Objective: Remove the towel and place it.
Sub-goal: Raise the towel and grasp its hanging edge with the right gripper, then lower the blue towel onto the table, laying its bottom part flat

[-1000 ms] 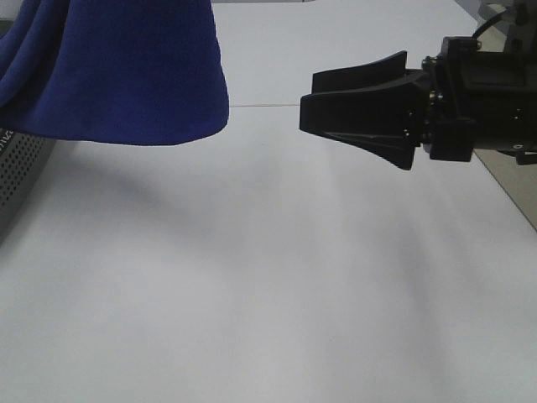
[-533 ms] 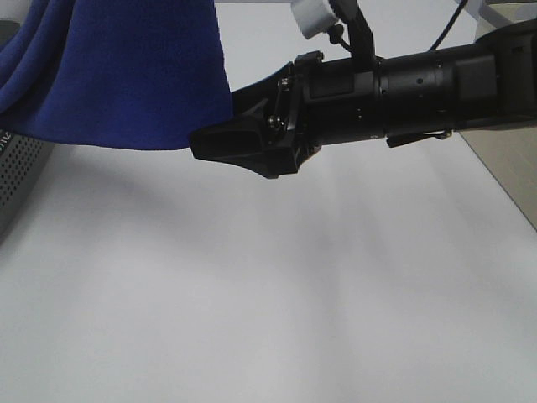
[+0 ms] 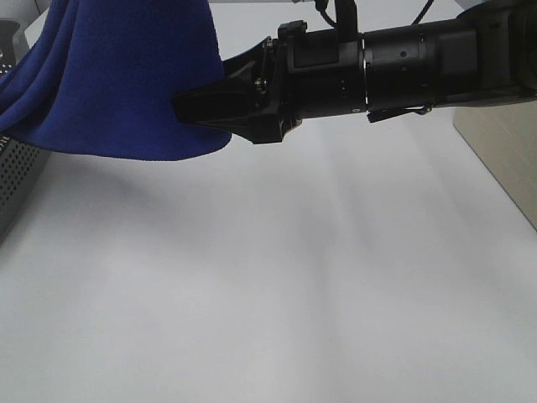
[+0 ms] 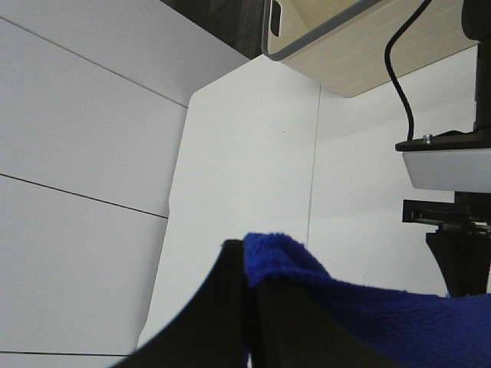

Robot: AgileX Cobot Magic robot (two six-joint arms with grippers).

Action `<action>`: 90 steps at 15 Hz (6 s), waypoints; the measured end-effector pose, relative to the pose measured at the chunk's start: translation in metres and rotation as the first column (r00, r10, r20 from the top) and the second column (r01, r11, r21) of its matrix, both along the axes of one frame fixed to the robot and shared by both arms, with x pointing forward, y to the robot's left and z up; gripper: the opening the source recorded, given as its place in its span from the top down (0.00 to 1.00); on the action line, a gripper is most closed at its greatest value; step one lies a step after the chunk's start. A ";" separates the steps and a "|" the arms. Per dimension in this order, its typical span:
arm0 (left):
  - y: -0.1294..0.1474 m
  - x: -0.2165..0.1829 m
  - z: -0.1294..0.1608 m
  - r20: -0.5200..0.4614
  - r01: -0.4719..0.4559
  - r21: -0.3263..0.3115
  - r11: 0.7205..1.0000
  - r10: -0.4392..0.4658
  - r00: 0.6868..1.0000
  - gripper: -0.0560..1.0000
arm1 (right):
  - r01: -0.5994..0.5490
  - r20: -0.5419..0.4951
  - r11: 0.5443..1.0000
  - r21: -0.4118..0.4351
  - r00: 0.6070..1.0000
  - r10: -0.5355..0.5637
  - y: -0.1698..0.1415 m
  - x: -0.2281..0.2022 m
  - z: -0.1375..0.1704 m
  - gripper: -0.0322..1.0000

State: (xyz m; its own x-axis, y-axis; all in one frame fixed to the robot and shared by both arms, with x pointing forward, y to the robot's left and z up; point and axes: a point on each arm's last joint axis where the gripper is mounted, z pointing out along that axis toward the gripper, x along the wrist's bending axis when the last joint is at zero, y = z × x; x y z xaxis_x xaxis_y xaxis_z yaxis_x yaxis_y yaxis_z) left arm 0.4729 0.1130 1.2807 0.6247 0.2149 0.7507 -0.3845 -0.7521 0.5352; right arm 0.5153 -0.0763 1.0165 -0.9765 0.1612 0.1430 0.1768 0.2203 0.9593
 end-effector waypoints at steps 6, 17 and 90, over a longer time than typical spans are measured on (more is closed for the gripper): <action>-0.002 0.005 -0.004 -0.001 -0.011 0.019 1.000 0.011 1.000 0.95 | 0.025 -0.205 0.998 -0.059 0.978 -0.036 -0.004 -0.007 0.002 0.95; -0.029 0.042 -0.029 -0.182 -0.156 -0.202 0.967 0.120 0.976 0.95 | 0.344 -0.008 0.506 -0.791 0.821 -0.571 -0.077 -0.010 0.119 0.95; 0.046 0.080 -0.192 -0.827 -0.633 0.336 0.697 0.540 0.156 0.95 | 0.200 -0.191 0.434 -0.878 0.685 -0.703 -0.088 0.046 0.064 0.95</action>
